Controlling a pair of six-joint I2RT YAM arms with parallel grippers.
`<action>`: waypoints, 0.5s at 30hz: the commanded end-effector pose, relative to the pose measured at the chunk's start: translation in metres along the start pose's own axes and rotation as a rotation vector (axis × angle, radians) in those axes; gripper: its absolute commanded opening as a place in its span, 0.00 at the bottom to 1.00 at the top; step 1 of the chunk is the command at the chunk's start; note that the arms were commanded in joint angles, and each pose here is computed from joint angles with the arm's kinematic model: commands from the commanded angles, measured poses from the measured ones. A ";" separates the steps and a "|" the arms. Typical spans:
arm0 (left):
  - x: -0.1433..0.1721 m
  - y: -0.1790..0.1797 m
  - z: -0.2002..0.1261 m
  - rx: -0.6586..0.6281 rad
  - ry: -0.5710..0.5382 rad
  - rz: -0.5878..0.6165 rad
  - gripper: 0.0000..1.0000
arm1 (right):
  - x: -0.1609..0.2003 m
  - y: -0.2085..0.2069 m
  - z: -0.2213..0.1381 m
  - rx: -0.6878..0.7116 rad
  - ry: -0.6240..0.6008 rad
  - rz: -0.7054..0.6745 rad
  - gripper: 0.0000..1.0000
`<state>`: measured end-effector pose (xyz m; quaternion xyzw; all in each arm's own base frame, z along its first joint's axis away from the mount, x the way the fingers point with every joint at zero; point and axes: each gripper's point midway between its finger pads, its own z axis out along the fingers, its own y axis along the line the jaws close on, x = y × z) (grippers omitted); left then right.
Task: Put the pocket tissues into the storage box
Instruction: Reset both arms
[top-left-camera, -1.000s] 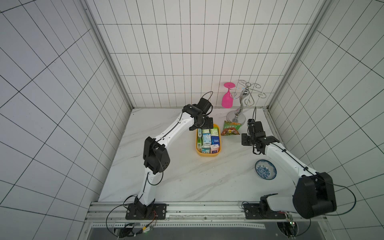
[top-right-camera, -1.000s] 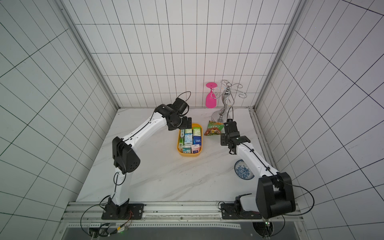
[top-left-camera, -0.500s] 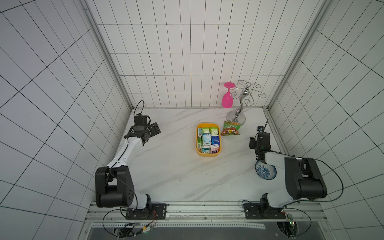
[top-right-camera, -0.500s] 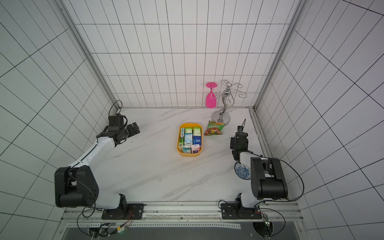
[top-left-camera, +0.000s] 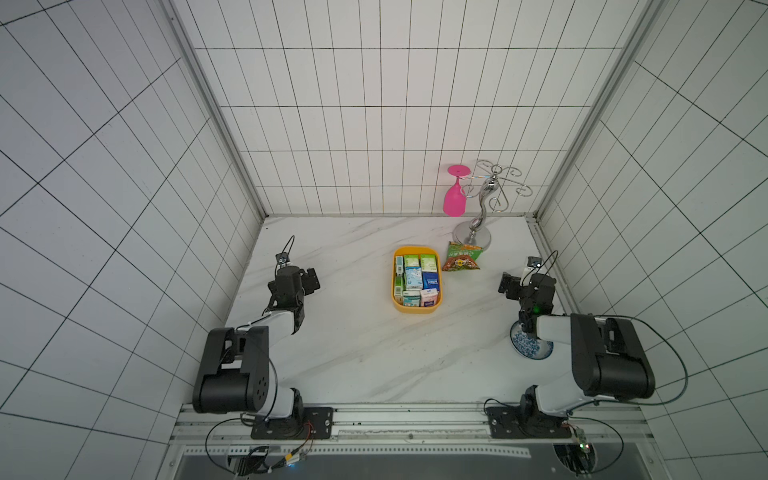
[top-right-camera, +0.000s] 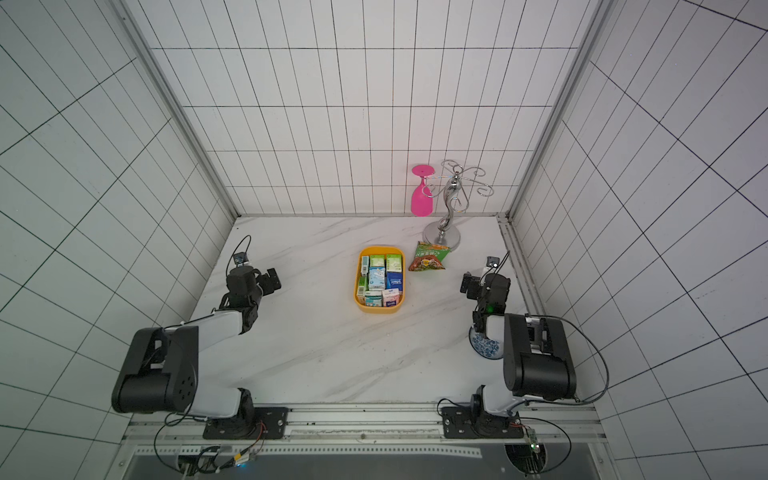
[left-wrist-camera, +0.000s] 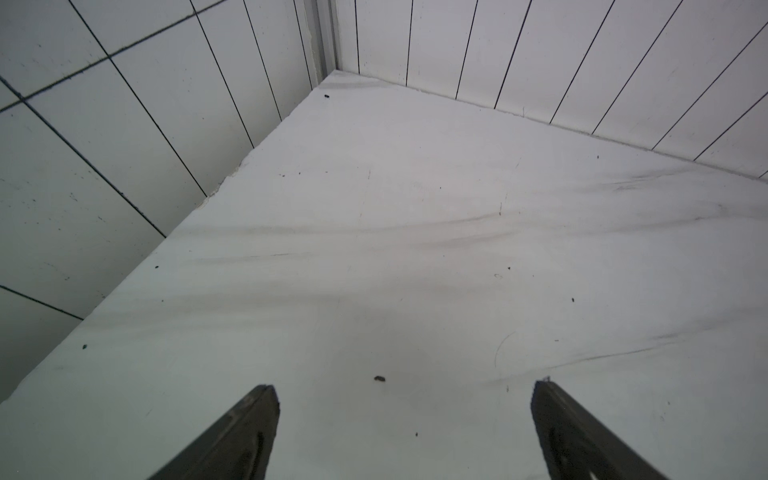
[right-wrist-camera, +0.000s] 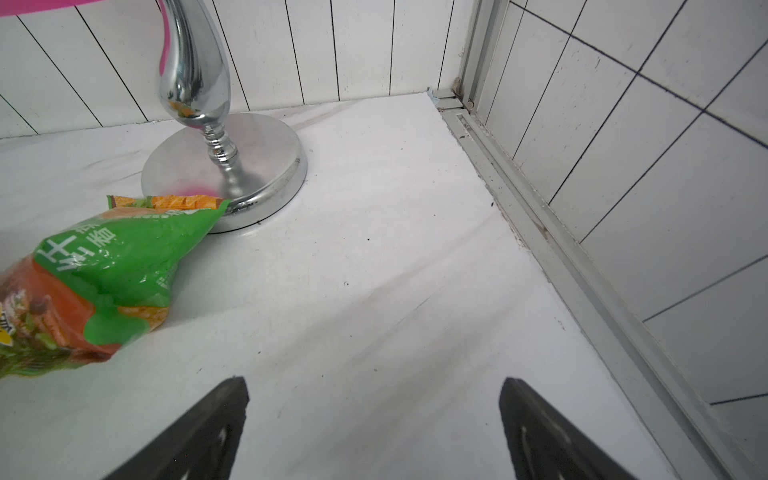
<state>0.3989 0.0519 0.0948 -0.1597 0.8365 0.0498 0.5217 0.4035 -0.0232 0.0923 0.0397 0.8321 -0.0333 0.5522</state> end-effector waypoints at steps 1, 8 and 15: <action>-0.018 -0.016 -0.007 0.001 -0.210 0.050 0.98 | 0.000 0.002 -0.002 -0.013 -0.011 0.009 0.99; -0.019 -0.013 -0.002 0.025 -0.175 0.022 0.98 | 0.001 0.003 0.000 -0.015 -0.003 0.005 0.99; -0.020 -0.013 -0.002 0.023 -0.181 0.023 0.98 | 0.001 0.004 -0.002 -0.020 -0.005 0.004 0.99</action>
